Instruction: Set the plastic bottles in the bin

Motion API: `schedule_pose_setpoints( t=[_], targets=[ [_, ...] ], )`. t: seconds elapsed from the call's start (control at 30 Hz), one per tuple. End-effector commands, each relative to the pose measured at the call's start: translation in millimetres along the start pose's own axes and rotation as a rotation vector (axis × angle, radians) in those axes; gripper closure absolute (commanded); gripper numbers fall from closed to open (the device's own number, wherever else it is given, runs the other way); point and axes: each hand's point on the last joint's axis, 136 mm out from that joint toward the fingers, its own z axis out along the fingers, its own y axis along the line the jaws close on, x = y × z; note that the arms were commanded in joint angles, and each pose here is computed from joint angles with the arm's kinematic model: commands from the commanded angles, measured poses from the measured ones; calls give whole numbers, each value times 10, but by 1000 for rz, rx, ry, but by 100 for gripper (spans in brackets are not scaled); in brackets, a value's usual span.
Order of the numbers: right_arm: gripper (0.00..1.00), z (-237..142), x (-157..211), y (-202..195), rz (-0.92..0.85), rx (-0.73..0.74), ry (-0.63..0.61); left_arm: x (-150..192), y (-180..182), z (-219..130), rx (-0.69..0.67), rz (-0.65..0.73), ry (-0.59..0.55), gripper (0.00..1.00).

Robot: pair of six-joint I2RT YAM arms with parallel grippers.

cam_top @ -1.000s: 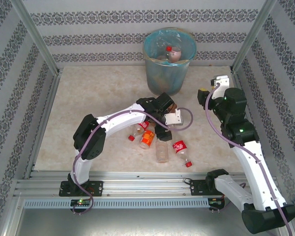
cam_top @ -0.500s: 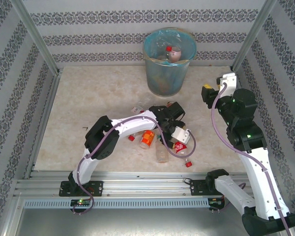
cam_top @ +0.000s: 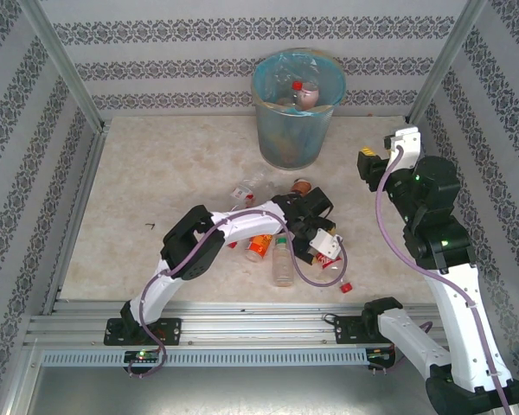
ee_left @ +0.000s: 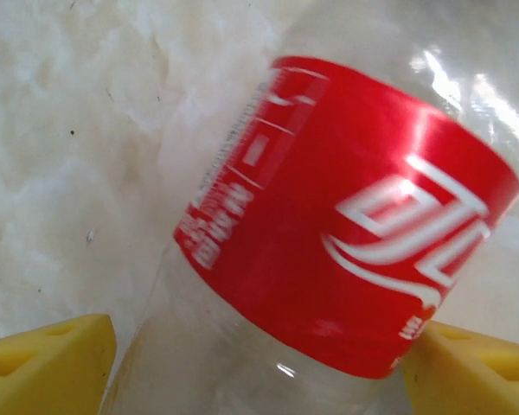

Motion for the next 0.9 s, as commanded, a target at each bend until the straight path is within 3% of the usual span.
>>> schedule_pose_setpoints(
  t=[0.0,0.23,0.47,0.87],
  targets=[
    [48,-54,-115,7,-18,-13,-28,-73,93,81,-28,17,-17,16],
    [48,-88,-113,23,-21,-21,-35,-65,73,164,-2,6,5,23],
    [48,-193,-108,29,-16,-24,-50,-136,121,118,-12,3,27,40],
    [47,-447,-278,-10,-25,-2,-118,-851,641,-600,-177,-51,-186,58]
  ],
)
